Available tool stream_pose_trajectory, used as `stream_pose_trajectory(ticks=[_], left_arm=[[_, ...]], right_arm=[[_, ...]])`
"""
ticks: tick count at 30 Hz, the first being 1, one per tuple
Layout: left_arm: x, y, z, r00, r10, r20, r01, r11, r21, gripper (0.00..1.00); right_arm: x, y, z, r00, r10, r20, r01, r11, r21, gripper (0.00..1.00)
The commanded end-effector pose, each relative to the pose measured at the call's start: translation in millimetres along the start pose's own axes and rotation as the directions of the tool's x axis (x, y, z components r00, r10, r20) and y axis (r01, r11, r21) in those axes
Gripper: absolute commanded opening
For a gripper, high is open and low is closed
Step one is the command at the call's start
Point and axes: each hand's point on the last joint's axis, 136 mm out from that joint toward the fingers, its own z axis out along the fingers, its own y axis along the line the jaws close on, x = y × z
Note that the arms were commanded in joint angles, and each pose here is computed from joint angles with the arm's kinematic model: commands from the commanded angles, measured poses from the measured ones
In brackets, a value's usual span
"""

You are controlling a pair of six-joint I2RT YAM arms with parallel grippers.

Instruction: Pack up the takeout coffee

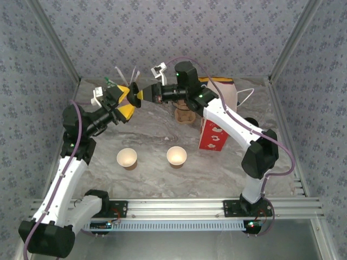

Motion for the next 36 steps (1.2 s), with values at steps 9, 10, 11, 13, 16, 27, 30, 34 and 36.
stream_pose_trajectory(ticks=[9, 10, 11, 13, 16, 27, 30, 34, 36], left_arm=[[8, -27, -3, 0.999, 0.013, -0.035, -0.009, 0.995, 0.100, 0.85], [8, -26, -2, 0.999, 0.013, -0.038, -0.009, 0.995, 0.100, 0.84], [8, -27, -2, 0.999, 0.011, -0.038, -0.007, 0.995, 0.100, 0.84], [9, -28, -3, 0.999, 0.012, -0.039, -0.008, 0.995, 0.104, 0.82], [10, -29, -3, 0.999, 0.012, -0.042, -0.007, 0.994, 0.109, 0.82], [10, -24, -3, 0.999, 0.007, -0.041, -0.003, 0.995, 0.097, 0.80], [10, -24, -3, 0.999, 0.004, -0.038, -0.001, 0.996, 0.094, 0.78], [9, -23, -4, 1.000, 0.004, -0.030, -0.001, 0.996, 0.092, 0.75], [9, -22, -3, 1.000, 0.001, -0.029, 0.001, 0.996, 0.087, 0.73]], right_arm=[[-6, 15, 10, 1.000, -0.029, -0.004, 0.029, 0.998, -0.058, 0.08], [-6, 15, 11, 1.000, -0.028, -0.008, 0.027, 0.998, -0.062, 0.08], [-6, 16, 12, 1.000, -0.027, -0.008, 0.026, 0.998, -0.062, 0.08], [-7, 17, 13, 1.000, -0.028, -0.012, 0.027, 0.997, -0.066, 0.08], [-7, 16, 14, 0.999, -0.030, -0.011, 0.029, 0.997, -0.065, 0.08], [-4, 19, 16, 0.999, -0.036, -0.021, 0.034, 0.997, -0.066, 0.08], [-5, 19, 16, 0.999, -0.038, -0.019, 0.036, 0.997, -0.065, 0.08], [-3, 20, 16, 0.999, -0.037, -0.022, 0.035, 0.997, -0.066, 0.09], [-3, 20, 16, 0.999, -0.039, -0.022, 0.038, 0.997, -0.066, 0.09]])
